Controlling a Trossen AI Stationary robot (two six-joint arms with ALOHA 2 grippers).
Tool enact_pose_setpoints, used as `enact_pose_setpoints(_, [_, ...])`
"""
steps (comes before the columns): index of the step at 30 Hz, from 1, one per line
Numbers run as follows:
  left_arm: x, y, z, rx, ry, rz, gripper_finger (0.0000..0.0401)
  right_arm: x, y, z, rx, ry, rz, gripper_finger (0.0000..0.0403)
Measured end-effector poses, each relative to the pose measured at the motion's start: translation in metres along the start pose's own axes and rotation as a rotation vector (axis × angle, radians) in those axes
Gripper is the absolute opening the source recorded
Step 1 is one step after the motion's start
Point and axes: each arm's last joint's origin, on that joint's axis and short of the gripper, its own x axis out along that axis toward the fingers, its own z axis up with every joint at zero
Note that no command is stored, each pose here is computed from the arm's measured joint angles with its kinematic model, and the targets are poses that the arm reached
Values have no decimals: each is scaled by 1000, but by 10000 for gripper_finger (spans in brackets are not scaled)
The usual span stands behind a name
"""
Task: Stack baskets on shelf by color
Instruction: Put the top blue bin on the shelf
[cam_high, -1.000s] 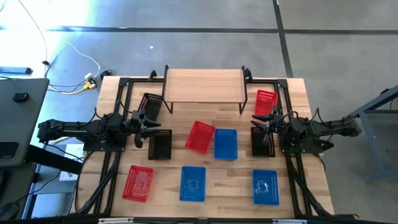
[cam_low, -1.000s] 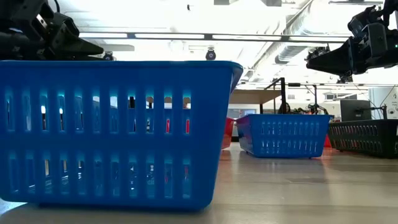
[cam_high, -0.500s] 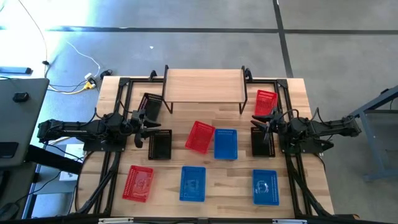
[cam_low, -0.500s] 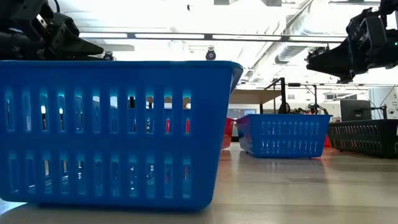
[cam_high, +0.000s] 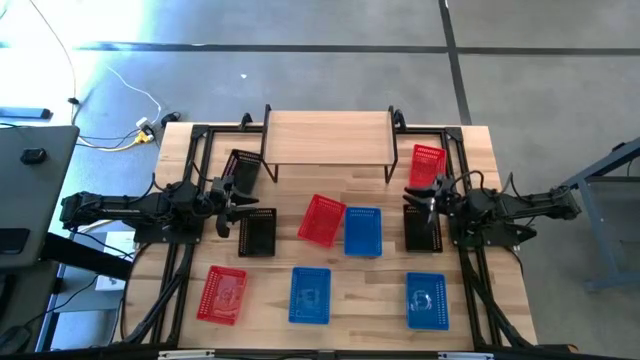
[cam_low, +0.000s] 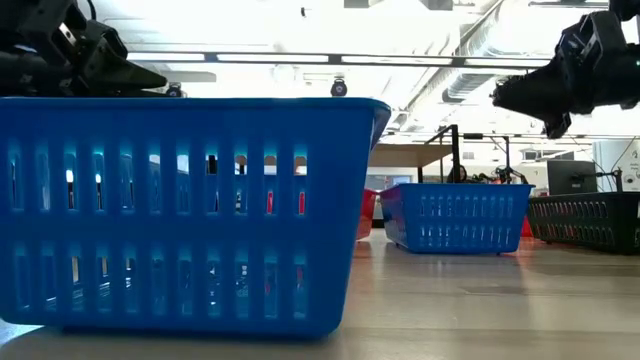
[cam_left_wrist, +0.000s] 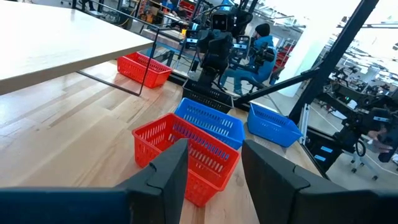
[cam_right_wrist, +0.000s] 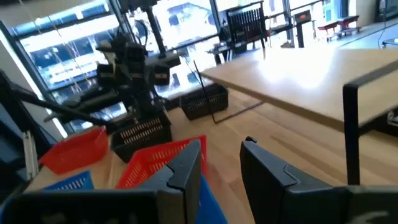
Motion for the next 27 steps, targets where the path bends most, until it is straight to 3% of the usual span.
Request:
enact_pose_setpoints(10, [0,1,0,6,-11,26,140,-4,4,27,137,-266,22,98])
enact_pose_setpoints(16, [0,1,1,-78,-19,43,140,-8,6,39,198,-390,58,98])
enact_pose_setpoints(23, [0,1,1,-89,-19,43,140,-10,7,46,227,-445,67,98])
enact_pose_setpoints(27, [0,2,1,-194,-34,67,140,-9,12,61,183,-425,43,98])
